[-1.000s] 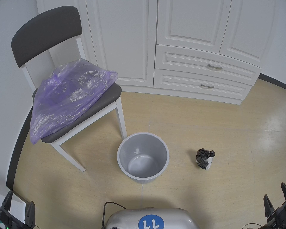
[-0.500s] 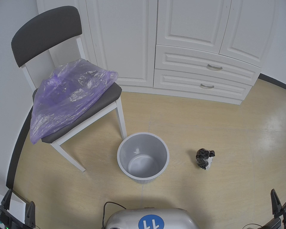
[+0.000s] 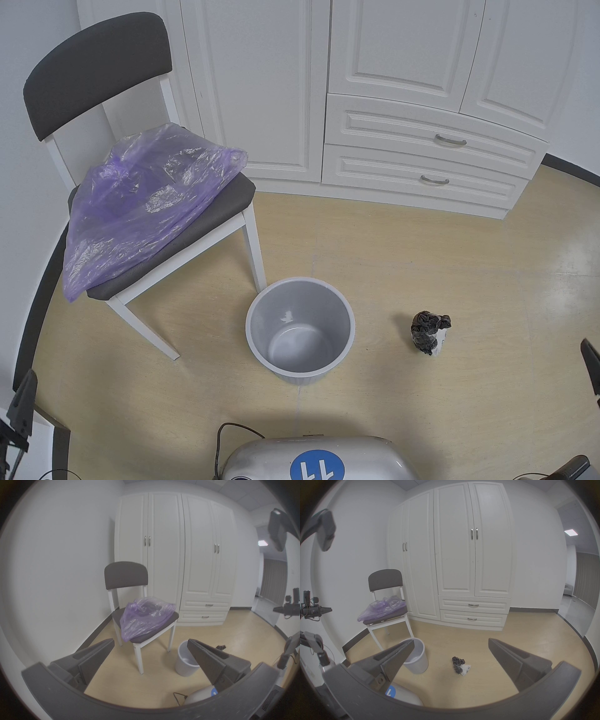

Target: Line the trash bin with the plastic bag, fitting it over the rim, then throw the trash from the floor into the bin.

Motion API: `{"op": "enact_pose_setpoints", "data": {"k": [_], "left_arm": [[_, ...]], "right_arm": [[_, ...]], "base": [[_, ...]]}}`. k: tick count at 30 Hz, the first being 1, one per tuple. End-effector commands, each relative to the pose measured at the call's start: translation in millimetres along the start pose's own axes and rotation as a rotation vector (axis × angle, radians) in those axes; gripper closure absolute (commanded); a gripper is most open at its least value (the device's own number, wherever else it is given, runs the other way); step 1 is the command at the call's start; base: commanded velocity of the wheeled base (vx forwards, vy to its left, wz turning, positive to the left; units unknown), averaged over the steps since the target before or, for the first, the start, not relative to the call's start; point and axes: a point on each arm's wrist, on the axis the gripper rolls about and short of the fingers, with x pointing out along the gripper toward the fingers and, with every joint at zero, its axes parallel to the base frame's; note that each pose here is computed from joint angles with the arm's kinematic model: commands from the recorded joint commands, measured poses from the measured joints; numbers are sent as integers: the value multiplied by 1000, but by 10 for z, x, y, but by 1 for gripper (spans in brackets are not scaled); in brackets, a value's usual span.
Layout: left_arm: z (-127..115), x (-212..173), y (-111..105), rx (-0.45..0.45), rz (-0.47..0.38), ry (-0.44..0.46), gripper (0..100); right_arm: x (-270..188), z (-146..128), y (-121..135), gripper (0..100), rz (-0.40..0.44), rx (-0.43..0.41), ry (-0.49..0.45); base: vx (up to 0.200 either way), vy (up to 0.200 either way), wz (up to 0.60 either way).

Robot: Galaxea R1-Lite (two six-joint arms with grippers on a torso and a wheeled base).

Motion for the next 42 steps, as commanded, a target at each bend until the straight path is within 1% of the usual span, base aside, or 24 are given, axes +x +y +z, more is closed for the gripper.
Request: {"op": "enact_pose_setpoints", "data": {"k": [1,4,6,7,9,11,13,15,16,17,19,21,23,26,27,29,33,37,42], "left_arm": [[271,893,14,113,91,300,0],[249,945,38,150,116,328,0],[222,971,89,222,158,362,0],[213,977,100,233,167,371,0],[191,1064,216,307,234,431,0],[188,1154,283,334,222,457,0],[182,1256,342,340,151,441,0],[160,1300,364,338,120,440,0],[160,1300,364,338,120,440,0],[102,1410,417,343,78,452,0],[35,1525,483,338,74,483,0],[-7,1596,511,331,67,494,0],[-118,1758,572,320,56,512,0],[-223,1966,668,323,70,489,0],[-223,1966,668,323,70,489,0],[-327,2057,732,326,82,477,0],[-428,2182,780,337,83,460,0],[-443,2224,796,342,88,435,0],[-423,2224,820,340,104,426,0]], "right_arm": [[875,388,-133,0,-55,39,111],[1023,524,-91,0,-86,40,66],[1094,599,-30,0,-100,46,42],[1101,601,-19,0,-101,46,42],[1134,599,77,0,-94,57,51],[1159,591,137,0,-69,63,61],[1209,568,190,0,-47,70,82],[1243,551,204,0,-44,81,95],[1243,551,204,0,-44,81,95],[1311,505,221,0,-47,109,124],[1342,490,229,0,-47,129,134],[1355,479,233,0,-48,138,141],[1402,440,255,0,-43,158,163],[1441,419,271,0,-41,205,177],[1441,419,271,0,-41,205,177],[1491,458,281,0,-40,236,167],[1531,474,289,0,-43,243,149],[1530,470,288,0,-44,243,147],[1561,469,294,0,-44,252,150]], "base": [[0,0,0],[0,0,0],[0,0,0],[0,0,0],[0,0,0],[0,0,0],[0,0,0],[0,0,0],[0,0,0],[0,0,0],[0,0,0],[0,0,0],[0,0,0],[0,0,0],[0,0,0],[0,0,0],[0,0,0],[0,0,0],[0,0,0]]}}
